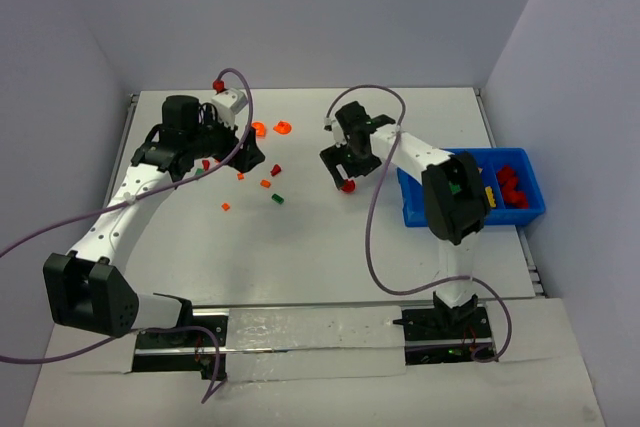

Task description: Sort the legos into containers by color

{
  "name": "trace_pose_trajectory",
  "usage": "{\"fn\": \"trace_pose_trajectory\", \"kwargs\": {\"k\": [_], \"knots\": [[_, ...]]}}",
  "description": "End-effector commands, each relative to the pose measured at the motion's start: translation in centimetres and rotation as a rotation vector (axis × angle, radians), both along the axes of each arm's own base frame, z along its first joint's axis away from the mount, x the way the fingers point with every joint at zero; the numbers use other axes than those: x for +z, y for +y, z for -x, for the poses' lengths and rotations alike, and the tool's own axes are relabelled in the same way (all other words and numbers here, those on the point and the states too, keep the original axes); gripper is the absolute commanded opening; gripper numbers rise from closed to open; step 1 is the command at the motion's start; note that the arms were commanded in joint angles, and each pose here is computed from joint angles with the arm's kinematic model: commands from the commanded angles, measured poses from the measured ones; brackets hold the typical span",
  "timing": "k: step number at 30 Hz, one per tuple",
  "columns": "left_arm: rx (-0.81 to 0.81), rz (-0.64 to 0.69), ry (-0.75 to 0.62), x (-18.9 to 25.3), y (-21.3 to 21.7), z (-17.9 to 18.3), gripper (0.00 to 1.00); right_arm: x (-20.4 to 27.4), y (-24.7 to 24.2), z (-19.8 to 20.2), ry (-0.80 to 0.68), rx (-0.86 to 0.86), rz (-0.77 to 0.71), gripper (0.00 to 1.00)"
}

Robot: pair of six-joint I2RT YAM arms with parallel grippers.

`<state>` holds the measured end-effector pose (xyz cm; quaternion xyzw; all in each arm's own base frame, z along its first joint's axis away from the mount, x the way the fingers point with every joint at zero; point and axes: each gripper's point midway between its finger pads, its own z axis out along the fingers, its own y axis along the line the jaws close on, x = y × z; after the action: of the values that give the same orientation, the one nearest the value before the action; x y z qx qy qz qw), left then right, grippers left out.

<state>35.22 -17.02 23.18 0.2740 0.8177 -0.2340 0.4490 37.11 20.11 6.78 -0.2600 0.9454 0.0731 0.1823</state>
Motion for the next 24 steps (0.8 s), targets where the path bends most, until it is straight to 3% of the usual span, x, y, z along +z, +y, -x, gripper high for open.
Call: {"fn": "trace_pose_trajectory", "kwargs": {"k": [1,18,24], "knots": [[-0.004,0.041,-0.063,2.1,-0.1,-0.1,0.99,0.8,-0.3,-3.6,-0.105,-0.058,0.077,0.91],[-0.009,0.048,-0.060,2.0,-0.3,-0.9,0.99,-3.1,2.1,-2.8,0.037,-0.007,0.024,0.89],[-0.005,0.045,-0.062,2.0,-0.3,-1.0,0.99,-4.1,2.2,-2.6,0.064,-0.007,0.033,0.76]]}}
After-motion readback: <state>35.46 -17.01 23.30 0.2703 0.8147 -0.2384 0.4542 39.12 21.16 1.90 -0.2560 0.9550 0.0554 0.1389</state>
